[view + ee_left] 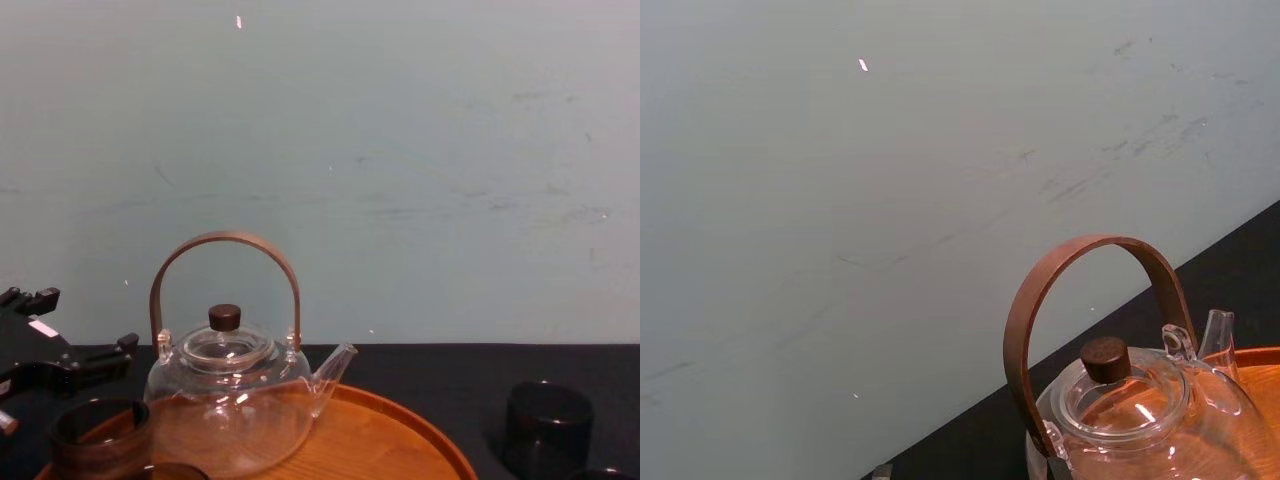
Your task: Pick up the glass from the table and place it on the tray.
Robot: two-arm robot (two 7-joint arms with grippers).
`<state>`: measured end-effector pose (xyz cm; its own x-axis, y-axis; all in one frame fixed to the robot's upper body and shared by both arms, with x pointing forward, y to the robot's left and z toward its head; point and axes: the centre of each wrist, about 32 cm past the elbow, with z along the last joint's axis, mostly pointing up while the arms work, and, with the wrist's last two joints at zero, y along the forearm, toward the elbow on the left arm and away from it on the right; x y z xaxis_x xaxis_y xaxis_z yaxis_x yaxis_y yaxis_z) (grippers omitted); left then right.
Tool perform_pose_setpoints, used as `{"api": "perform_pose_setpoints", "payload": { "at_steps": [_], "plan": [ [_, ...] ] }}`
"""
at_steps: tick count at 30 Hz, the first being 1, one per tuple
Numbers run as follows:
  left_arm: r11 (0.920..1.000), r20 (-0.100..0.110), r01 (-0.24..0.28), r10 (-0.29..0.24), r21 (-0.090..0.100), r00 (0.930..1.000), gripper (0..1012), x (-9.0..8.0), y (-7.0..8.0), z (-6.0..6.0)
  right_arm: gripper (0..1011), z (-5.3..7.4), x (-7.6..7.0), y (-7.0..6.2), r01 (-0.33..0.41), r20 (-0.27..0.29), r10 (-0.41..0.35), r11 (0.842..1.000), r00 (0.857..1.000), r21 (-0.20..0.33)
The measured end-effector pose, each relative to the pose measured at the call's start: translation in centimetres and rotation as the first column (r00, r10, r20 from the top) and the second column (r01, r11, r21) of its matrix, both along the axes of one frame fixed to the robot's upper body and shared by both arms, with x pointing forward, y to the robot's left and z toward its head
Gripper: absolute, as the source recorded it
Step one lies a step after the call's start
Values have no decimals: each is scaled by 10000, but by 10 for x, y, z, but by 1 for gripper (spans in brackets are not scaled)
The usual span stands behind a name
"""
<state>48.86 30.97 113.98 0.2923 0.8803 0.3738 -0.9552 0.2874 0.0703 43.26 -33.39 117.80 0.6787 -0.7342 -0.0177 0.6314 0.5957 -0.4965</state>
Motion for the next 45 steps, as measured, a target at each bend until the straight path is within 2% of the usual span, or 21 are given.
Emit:
{"api": "perform_pose_setpoints", "payload": {
  "at_steps": [24, 36, 45],
  "plan": [
    [10000, 0, 0, 0, -1, 10000, 1001, 0, 0, 0, 1002, -5, 24, 17, -183, -133, 182, 9998, 9997, -107],
    [10000, 1, 0, 0, -1, 10000, 1001, 0, 0, 0, 1002, -6, 28, 24, -343, -67, 342, 9992, 9994, -198],
    [10000, 1, -1, 1, -1, 10000, 1001, 0, 0, 0, 1002, -5, 28, 24, -334, -57, 333, 9993, 9994, -181]
  ]
}}
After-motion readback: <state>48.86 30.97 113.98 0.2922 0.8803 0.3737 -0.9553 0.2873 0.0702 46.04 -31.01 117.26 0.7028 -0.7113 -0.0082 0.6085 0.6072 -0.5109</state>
